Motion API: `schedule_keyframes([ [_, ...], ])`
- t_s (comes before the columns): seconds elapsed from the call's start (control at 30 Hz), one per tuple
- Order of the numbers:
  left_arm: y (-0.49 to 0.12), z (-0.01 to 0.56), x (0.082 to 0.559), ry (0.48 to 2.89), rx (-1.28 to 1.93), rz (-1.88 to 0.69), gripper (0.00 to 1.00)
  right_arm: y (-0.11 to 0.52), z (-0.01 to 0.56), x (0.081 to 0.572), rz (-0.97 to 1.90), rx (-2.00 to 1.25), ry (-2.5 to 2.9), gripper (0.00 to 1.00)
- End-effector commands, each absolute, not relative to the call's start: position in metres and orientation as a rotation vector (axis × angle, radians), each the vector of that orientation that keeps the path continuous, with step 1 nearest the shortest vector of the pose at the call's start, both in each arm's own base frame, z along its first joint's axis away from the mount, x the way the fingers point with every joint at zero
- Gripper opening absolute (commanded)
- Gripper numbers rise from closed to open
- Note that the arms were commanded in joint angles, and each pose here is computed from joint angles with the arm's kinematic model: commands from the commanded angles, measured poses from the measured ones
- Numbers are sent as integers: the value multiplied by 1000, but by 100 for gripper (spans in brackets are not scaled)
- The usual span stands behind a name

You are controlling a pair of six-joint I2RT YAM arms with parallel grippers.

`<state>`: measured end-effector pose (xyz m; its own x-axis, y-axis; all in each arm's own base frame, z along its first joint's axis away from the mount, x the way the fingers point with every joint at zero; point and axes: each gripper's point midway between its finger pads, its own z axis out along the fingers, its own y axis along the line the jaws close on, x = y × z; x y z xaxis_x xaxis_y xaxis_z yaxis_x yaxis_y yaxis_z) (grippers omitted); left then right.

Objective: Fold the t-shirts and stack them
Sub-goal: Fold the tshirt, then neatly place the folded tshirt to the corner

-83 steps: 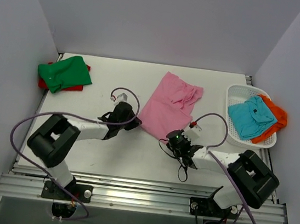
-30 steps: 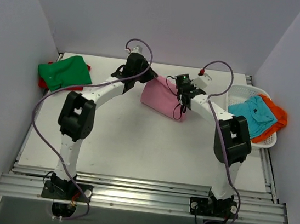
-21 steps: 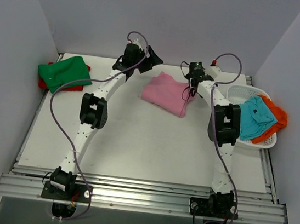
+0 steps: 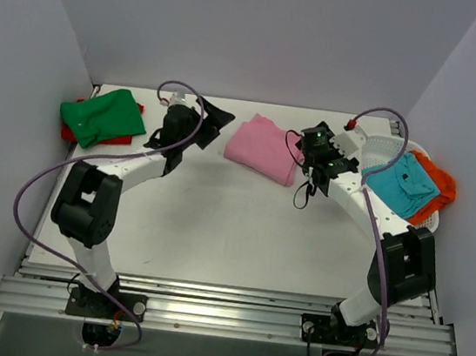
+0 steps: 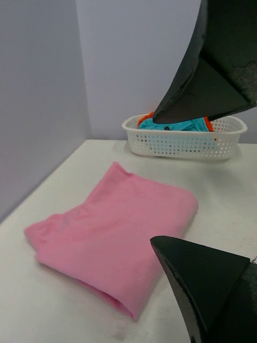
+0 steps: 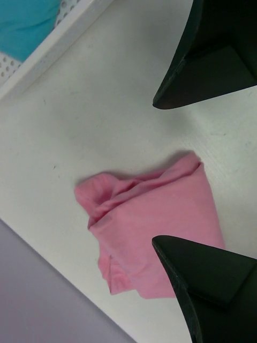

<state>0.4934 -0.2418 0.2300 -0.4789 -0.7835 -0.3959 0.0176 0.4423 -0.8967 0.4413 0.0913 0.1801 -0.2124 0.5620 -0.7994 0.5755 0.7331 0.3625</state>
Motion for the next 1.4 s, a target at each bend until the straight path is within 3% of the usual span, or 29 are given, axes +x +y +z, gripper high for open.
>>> schedule_keyframes([
  [0.0, -280, 162, 489, 1882, -794, -1155, 94, 73, 195, 417, -10, 921, 1808, 100],
  [0.33, -334, 86, 489, 1902, -1001, -1212, 94, 45, 238, 365, 52, 939, 1696, 100],
  [0.73, -342, 40, 521, 1948, -1101, -1051, 94, 43, 228, 367, 70, 924, 1709, 100],
  [0.8, -347, 36, 538, 1950, -1071, -1029, 99, 41, 229, 368, 73, 928, 1704, 100],
  [0.83, -348, 29, 541, 1978, -1061, -1010, 89, 39, 229, 369, 75, 932, 1702, 100],
  [0.87, -348, 12, 546, 2008, -1030, -984, 63, 37, 229, 369, 71, 934, 1700, 100],
  [0.9, -350, 28, 563, 1978, -1001, -1016, 48, 36, 231, 368, 80, 936, 1690, 100],
  [0.97, -354, 3, 566, 2079, -966, -1011, 3, 31, 232, 367, 75, 945, 1680, 100],
  [1.07, -349, 18, 595, 2136, -814, -1097, 2, 29, 233, 365, 83, 950, 1669, 100],
  [1.17, -314, 45, 624, 2167, -653, -1022, 2, 27, 234, 364, 103, 957, 1655, 100],
  [1.37, -213, 104, 658, 2196, -360, -672, 2, 39, 235, 376, 200, 948, 1638, 100],
])
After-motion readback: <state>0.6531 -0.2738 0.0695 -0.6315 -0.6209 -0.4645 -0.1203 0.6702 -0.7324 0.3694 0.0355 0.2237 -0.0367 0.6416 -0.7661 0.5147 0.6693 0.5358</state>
